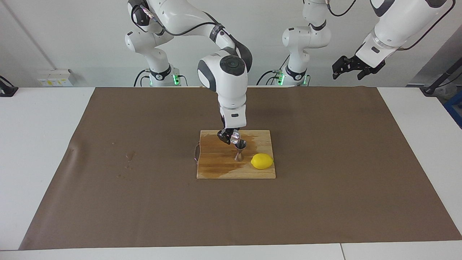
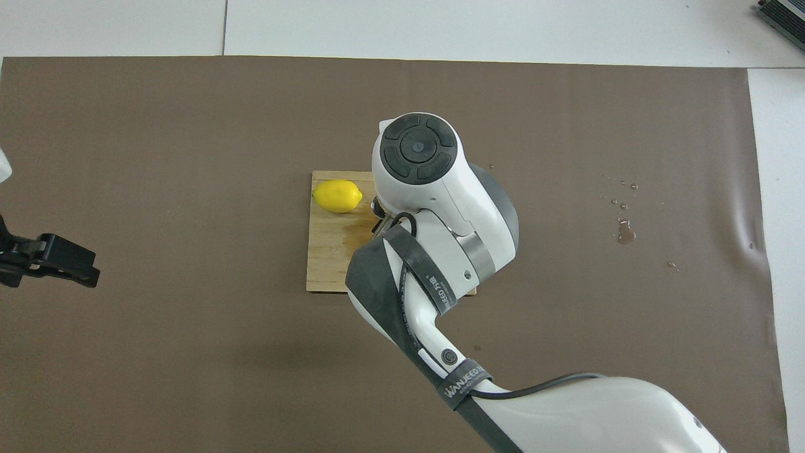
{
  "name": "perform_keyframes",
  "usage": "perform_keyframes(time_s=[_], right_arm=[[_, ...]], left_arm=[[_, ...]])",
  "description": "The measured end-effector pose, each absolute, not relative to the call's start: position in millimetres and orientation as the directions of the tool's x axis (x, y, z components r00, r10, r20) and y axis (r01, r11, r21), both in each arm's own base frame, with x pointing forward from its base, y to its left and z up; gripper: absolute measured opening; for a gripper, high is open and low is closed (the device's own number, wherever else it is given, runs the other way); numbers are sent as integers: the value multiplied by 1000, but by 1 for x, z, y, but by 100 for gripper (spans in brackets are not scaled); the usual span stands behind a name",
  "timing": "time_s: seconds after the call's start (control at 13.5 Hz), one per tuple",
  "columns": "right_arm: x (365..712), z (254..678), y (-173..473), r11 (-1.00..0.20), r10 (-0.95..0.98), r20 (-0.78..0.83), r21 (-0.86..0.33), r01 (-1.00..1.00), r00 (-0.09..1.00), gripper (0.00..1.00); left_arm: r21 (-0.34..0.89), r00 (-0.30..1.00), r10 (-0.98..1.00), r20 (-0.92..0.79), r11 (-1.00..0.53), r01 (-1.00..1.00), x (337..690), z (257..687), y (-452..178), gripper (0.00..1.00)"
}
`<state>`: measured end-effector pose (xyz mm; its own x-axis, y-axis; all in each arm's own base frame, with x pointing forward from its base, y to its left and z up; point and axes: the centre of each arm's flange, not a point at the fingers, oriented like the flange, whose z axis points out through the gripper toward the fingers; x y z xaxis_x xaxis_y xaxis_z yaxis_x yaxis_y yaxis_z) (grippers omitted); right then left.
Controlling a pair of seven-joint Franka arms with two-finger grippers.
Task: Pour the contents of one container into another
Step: 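Hold the glass tilted over the cup with the right gripper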
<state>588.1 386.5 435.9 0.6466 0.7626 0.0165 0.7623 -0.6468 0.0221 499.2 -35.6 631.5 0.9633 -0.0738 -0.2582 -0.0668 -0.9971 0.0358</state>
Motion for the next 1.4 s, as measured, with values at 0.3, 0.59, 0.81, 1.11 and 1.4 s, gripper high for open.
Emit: perform_keyframes(time_s=[0.3,0.59,0.81,1.11,1.4], right_arm=[[594,435,391,-648,762,-17,13,762,648,48],[591,439,397,-641,767,-25,11,767,641,48],[592,439,399,-641,766,-45,6,767,641,48],[596,438,399,-643,764,-54,6,765,643,48],[599,442,401,-644,763,-52,8,765,644,48]], left_arm=[[36,963,-74,-259,-997,-67,499,631,-36,100],[36,963,-74,-259,-997,-67,499,631,-36,100],[36,963,-74,-259,-997,-67,499,631,-36,100],[36,963,-74,-259,-997,-67,499,631,-36,100],[36,963,-74,-260,-997,-67,499,631,-36,100]])
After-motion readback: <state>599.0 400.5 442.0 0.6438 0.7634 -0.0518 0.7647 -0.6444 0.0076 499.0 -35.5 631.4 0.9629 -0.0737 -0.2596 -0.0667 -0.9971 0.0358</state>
